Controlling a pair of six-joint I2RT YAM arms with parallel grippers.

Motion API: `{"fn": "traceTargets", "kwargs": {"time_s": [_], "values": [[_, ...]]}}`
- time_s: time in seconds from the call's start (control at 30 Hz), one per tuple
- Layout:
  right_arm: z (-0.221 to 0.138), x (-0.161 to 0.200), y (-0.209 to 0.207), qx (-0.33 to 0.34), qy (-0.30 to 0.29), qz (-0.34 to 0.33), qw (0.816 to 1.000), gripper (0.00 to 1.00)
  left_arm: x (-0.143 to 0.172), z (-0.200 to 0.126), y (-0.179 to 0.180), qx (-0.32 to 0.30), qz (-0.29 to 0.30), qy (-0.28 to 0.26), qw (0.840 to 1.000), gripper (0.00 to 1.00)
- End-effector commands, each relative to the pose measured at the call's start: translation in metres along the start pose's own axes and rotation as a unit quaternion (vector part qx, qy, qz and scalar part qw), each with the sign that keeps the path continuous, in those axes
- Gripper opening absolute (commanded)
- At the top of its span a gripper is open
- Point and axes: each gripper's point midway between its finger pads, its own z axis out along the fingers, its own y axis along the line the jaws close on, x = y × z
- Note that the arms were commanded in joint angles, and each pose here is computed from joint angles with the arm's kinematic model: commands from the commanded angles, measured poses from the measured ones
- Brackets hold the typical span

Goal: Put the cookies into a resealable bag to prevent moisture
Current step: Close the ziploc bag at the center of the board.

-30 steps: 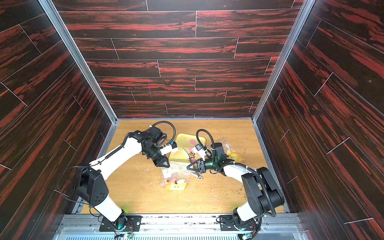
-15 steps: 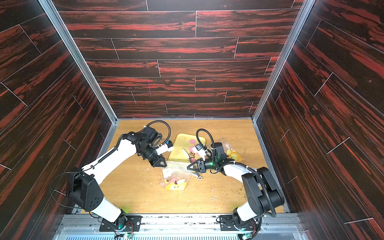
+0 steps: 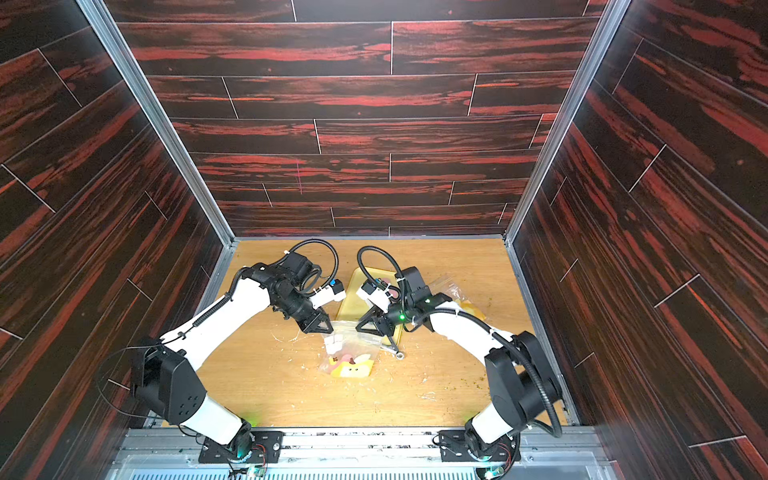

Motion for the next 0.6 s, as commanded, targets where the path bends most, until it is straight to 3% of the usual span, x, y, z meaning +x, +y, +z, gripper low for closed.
{"fn": "traceTargets", "kwargs": {"time_s": [0.0,0.2,0.33,0.5,0.57], "values": [[0.005,0.020,0.005,-0.023,0.036,-0.003,0.999,0.25,0.003,-0.011,-0.008,-0.002,0.013,-0.009,1.000,0.00],[0.007,0.025,0.005,-0.024,0.049,-0.005,0.998,0.24,0.001,-0.012,-0.007,-0.003,0.014,-0.011,1.000,0.00],[0.005,0.019,0.003,-0.015,0.044,-0.006,0.999,0.00,0.002,-0.012,-0.005,-0.006,0.012,-0.009,1.000,0.00],[0.002,0.023,-0.002,-0.005,0.047,0.004,0.999,0.00,0.005,-0.015,-0.005,-0.012,0.011,-0.008,1.000,0.00],[-0.002,0.025,-0.005,0.006,0.044,0.010,0.999,0.06,0.006,-0.015,-0.004,-0.015,0.010,-0.008,1.000,0.00]]}}
